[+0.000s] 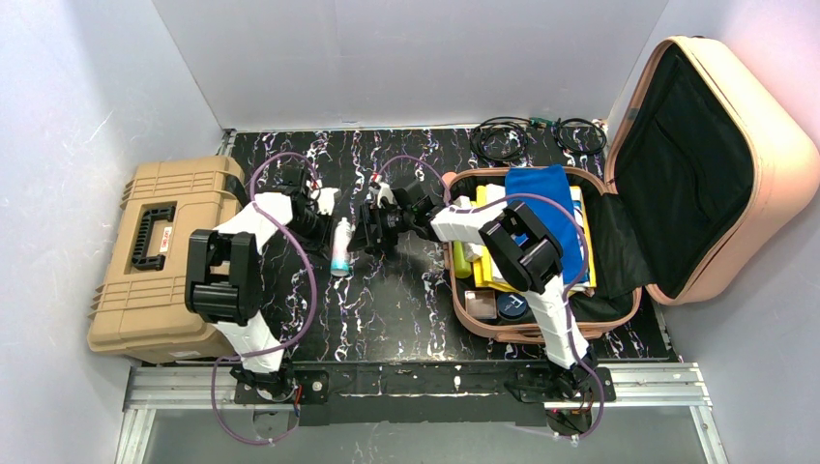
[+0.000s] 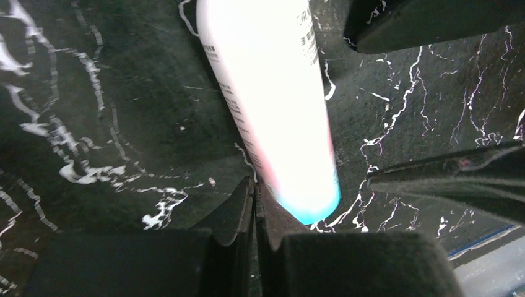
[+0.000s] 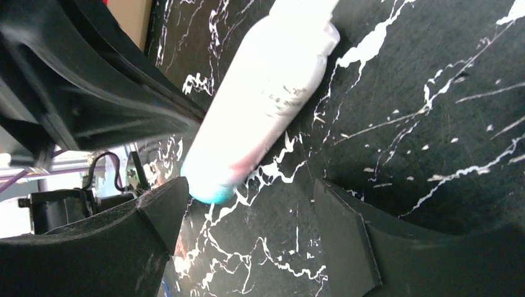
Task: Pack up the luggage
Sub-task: Pick up the makeup from the center of the board.
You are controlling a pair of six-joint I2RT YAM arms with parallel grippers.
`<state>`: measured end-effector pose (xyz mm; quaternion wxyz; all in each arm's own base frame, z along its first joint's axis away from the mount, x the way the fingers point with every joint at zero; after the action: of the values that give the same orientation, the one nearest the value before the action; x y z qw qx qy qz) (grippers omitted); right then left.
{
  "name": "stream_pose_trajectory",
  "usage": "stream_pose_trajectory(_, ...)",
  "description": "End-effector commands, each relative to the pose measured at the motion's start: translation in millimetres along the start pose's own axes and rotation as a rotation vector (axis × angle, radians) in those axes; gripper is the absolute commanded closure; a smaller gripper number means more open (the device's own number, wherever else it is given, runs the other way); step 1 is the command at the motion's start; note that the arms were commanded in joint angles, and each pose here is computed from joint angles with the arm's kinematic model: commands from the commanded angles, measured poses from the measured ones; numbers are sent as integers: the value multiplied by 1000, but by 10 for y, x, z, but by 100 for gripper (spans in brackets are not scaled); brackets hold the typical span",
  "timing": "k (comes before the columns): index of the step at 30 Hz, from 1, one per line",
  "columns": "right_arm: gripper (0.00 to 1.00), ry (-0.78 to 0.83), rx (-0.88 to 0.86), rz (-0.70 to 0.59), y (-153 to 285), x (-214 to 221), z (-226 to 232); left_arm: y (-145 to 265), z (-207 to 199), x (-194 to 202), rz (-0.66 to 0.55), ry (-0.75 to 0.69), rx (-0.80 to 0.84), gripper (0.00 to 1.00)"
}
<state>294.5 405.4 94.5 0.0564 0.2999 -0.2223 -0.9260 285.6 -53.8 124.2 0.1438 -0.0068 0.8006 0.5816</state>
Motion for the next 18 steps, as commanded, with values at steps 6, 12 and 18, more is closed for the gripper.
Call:
stream_pose_trajectory(6, 17, -16, -24, -36, -156, -109, -26, -114, -212, -71, 16, 8, 147, 97)
stream_pose_trajectory(12, 19, -41, -28, -16, -207, 5, -96, -147, -271, -111, -1, 18, 198, 96)
stream_pose_trajectory(18, 24, -74, -112, -16, -263, 119, -51, -172, -344, -96, 13, 33, 273, 93)
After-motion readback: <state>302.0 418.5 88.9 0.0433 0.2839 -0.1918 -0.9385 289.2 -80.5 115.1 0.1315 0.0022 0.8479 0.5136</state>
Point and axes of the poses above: each gripper's point midway between its finger pads, its own y axis back along the fingers, its own z axis along the line the jaws close on, x = y × z, the point moved 8 cm from there along y, back along the fingers, and after that the axes turned 6 degrees about y, right-handed, at the moved point
